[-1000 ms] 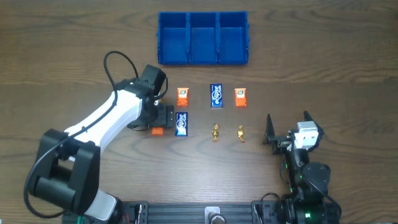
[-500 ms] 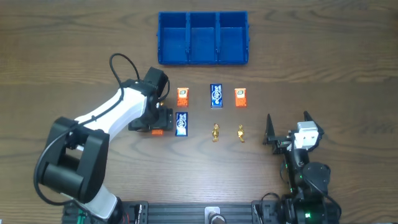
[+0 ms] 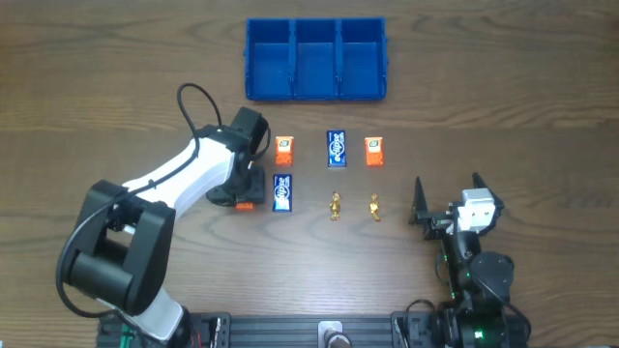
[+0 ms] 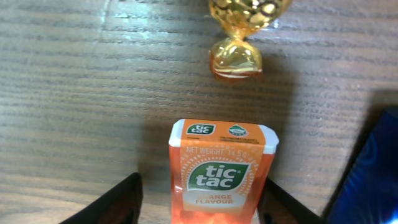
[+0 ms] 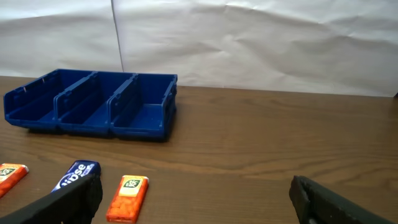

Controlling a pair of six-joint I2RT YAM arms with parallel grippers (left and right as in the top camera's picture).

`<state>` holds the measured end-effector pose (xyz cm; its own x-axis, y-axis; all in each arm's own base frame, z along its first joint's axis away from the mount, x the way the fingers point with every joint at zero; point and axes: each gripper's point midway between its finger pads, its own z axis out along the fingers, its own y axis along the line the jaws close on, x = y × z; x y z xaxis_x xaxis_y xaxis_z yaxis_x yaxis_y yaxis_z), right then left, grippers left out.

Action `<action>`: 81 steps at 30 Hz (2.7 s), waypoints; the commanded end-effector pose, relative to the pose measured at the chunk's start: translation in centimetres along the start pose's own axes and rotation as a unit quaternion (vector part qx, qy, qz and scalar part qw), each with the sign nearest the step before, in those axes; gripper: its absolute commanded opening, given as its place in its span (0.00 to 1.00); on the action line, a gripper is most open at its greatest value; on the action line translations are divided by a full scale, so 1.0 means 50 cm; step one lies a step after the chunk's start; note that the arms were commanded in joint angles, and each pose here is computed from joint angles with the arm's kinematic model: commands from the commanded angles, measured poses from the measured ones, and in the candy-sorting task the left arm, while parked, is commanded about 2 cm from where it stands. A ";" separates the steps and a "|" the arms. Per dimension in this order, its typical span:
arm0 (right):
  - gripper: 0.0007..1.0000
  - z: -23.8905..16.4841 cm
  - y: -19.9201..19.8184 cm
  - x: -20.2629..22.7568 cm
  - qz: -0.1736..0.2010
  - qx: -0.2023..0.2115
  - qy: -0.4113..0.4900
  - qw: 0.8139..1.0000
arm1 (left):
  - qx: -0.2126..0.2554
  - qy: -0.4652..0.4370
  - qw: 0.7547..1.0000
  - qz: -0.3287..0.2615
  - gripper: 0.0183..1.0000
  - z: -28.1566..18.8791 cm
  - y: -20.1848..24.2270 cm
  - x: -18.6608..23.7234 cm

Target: Sort Candies Into Trays

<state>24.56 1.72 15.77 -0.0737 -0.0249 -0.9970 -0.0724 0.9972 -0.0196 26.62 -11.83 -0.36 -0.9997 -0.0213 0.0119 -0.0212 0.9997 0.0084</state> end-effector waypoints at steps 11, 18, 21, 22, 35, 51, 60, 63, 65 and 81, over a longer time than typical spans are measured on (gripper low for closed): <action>1.00 -0.001 -0.004 0.002 -0.006 0.005 0.001 1.000 | 0.010 -0.018 0.999 -0.032 0.30 0.002 -0.011 -0.023; 1.00 -0.001 -0.004 0.002 -0.006 0.006 0.001 1.000 | 0.065 -0.119 0.989 -0.051 0.31 -0.141 -0.060 -0.109; 1.00 -0.001 -0.004 0.002 -0.006 0.006 0.001 1.000 | 0.069 -0.171 0.981 -0.058 0.30 -0.242 -0.076 -0.159; 1.00 0.000 -0.004 0.002 -0.006 0.005 0.001 1.000 | 0.067 -0.193 0.977 -0.058 0.30 -0.282 -0.081 -0.183; 1.00 -0.001 -0.004 0.002 -0.006 0.006 0.001 1.000 | 0.036 -0.234 0.971 -0.030 0.32 -0.374 -0.143 -0.456; 1.00 0.000 -0.004 0.002 -0.006 0.006 0.001 1.000 | 0.036 -0.216 0.976 -0.008 0.32 -0.293 -0.120 -0.535; 1.00 -0.001 -0.004 0.002 -0.006 0.005 0.001 1.000 | 0.034 -0.215 0.976 -0.003 0.44 -0.291 -0.120 -0.535; 1.00 0.000 -0.004 0.002 -0.006 0.006 0.001 1.000 | 0.034 -0.215 0.976 -0.003 0.72 -0.291 -0.120 -0.535; 1.00 -0.001 -0.004 0.002 -0.006 0.005 0.001 1.000 | 0.035 -0.218 0.975 -0.002 0.80 -0.298 -0.121 -0.535; 1.00 -0.001 -0.004 0.002 -0.006 0.006 0.001 1.000 | 0.040 -0.151 0.988 0.007 0.81 -0.273 -0.176 -0.225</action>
<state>24.56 1.72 15.77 -0.0737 -0.0249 -0.9970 -0.0724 0.9972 -0.0196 41.59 -21.11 18.35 -0.9165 0.0092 -0.3998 0.0558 0.9929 -0.1051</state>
